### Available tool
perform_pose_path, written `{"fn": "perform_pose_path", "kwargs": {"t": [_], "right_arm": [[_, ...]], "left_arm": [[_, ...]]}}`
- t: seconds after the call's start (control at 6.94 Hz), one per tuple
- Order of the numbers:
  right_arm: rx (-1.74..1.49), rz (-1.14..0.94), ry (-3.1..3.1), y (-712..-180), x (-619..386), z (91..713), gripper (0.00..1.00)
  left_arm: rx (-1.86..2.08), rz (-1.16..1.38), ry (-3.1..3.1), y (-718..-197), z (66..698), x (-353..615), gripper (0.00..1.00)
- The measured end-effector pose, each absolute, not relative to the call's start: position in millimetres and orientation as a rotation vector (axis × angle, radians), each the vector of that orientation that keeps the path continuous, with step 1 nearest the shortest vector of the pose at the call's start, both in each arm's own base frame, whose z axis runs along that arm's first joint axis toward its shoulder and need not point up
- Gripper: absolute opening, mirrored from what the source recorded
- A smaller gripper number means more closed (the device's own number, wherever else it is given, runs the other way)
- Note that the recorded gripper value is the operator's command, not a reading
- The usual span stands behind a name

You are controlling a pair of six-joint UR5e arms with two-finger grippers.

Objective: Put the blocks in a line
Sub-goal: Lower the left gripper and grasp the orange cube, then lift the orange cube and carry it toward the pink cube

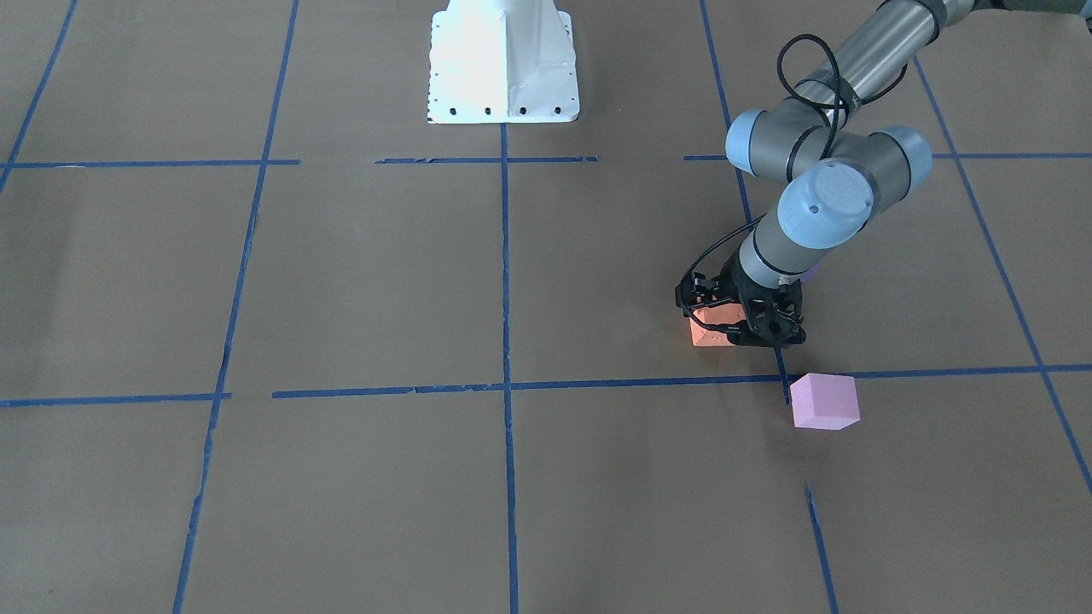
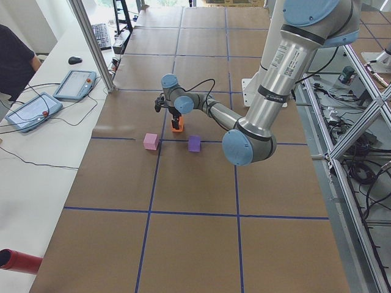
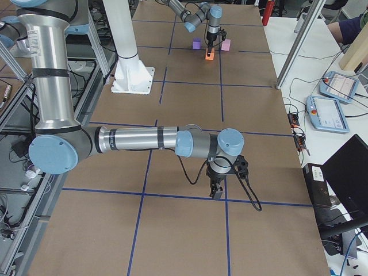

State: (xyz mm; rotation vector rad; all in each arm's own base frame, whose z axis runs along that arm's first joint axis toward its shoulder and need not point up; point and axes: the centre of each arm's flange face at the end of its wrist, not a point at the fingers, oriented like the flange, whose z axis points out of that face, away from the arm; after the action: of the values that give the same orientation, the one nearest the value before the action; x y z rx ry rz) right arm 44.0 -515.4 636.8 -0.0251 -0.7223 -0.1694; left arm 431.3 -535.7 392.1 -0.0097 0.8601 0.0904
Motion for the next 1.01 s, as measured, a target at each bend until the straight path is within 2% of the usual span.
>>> {"fn": "perform_pose_path", "kwargs": {"t": [0.29,0.43,0.58,0.72,0.86,1.01], "right_arm": [[-0.025,-0.169,-0.722,-515.4,44.0,636.8,1.0],[-0.025,-0.169,-0.722,-515.4,44.0,636.8,1.0],[-0.025,-0.169,-0.722,-515.4,44.0,636.7,1.0],[-0.025,-0.169,-0.722,-515.4,44.0,636.8,1.0],[-0.025,-0.169,-0.722,-515.4,44.0,636.7,1.0],[-0.025,-0.169,-0.722,-515.4,44.0,636.8,1.0]], "left_arm": [[-0.012,0.089,0.859,-537.4,395.6,433.3,0.97],[-0.012,0.089,0.858,-538.0,395.7,434.4,0.88],[-0.014,0.089,0.857,-538.7,396.4,435.3,0.47],[-0.014,0.088,0.857,-539.2,395.9,435.8,0.17],[-0.014,0.084,0.858,-539.9,394.8,435.4,0.05],[-0.007,0.078,0.863,-541.7,390.7,432.0,0.01]]}}
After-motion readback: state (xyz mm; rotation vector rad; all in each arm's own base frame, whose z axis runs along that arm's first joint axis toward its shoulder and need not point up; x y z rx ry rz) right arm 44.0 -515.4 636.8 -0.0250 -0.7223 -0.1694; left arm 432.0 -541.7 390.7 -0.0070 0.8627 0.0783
